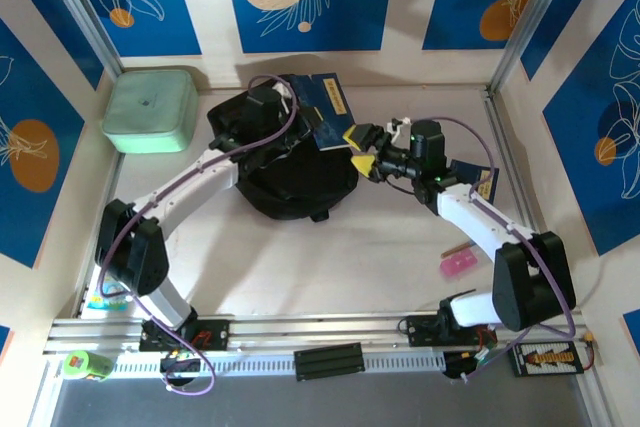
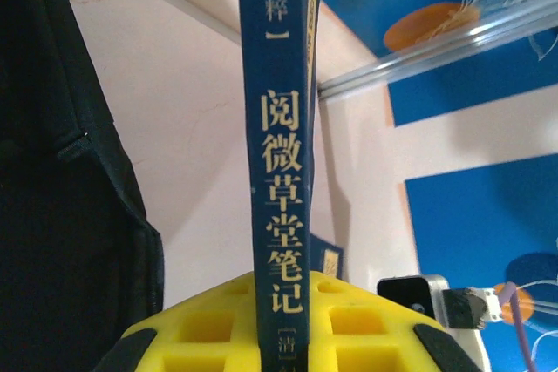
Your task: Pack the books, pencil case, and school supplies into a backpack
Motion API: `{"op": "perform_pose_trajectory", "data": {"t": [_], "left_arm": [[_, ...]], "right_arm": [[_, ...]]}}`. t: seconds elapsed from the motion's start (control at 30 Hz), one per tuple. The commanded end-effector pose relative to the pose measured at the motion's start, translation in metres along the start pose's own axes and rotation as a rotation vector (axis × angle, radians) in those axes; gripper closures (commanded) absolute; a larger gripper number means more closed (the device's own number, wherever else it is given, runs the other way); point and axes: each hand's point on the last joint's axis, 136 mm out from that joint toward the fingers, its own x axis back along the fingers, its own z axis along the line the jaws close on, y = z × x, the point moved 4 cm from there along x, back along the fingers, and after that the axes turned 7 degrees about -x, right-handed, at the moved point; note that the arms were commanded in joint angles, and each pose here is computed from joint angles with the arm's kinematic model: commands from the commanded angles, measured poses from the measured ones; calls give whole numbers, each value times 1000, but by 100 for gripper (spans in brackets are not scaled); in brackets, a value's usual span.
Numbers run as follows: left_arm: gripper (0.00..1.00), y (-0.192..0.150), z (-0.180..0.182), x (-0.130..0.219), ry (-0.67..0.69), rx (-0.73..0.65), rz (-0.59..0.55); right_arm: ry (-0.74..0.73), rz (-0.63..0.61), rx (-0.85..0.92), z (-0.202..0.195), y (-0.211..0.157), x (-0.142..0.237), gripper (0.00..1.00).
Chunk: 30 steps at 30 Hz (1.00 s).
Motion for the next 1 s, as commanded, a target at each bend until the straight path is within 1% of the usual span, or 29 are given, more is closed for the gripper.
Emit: {"op": "perform_pose_trajectory", "data": {"t": [0.0, 0.07, 0.13, 0.27, 0.37, 0.43, 0.5, 0.6, 0.67, 0.77, 0.8, 0.83, 0.87, 0.93, 0.97], "left_arm": [[100, 32, -32, 29, -128, 123, -183], [100, 33, -33, 35, -137, 164, -199], [100, 38, -33, 44, -150, 191, -239], [100, 47, -35, 61, -154, 207, -310], [100, 48, -34, 66, -155, 216, -327], [100, 48, -35, 66, -170, 228, -331], [100, 48, -35, 66, -176, 237, -334], [100, 49, -36, 66, -185, 243, -340], [100, 50, -37, 66, -186, 242, -344], [100, 51, -34, 66, -166, 222, -343], [100, 51, -30, 67, -137, 215, -335], [96, 50, -27, 67, -108, 198, -322], [88, 50, -23, 67, -82, 175, -312], [65, 45, -13, 66, -4, 96, -272], [55, 42, -6, 66, 43, 57, -246]], "right_arm": [[173, -15, -64, 40, 3, -8, 8], [220, -26, -108, 46, 6, -17, 7], [264, -32, -141, 53, 7, -25, 8], [300, -47, -134, 64, 6, -33, 8], [323, -47, -110, 74, 6, -37, 10], [338, -47, -126, 77, 6, -42, 14], [368, -52, -150, 78, 5, -48, 20], [414, -50, -171, 82, 2, -56, 33], [426, -42, -174, 83, 1, -60, 47], [416, -20, -163, 83, 1, -63, 76], [378, -13, -179, 79, 0, -63, 80], [337, -18, -187, 73, 0, -63, 84], [311, -31, -181, 69, 0, -61, 88], [254, -64, -156, 61, 1, -54, 92], [235, -78, -138, 59, 2, -49, 94]]}}
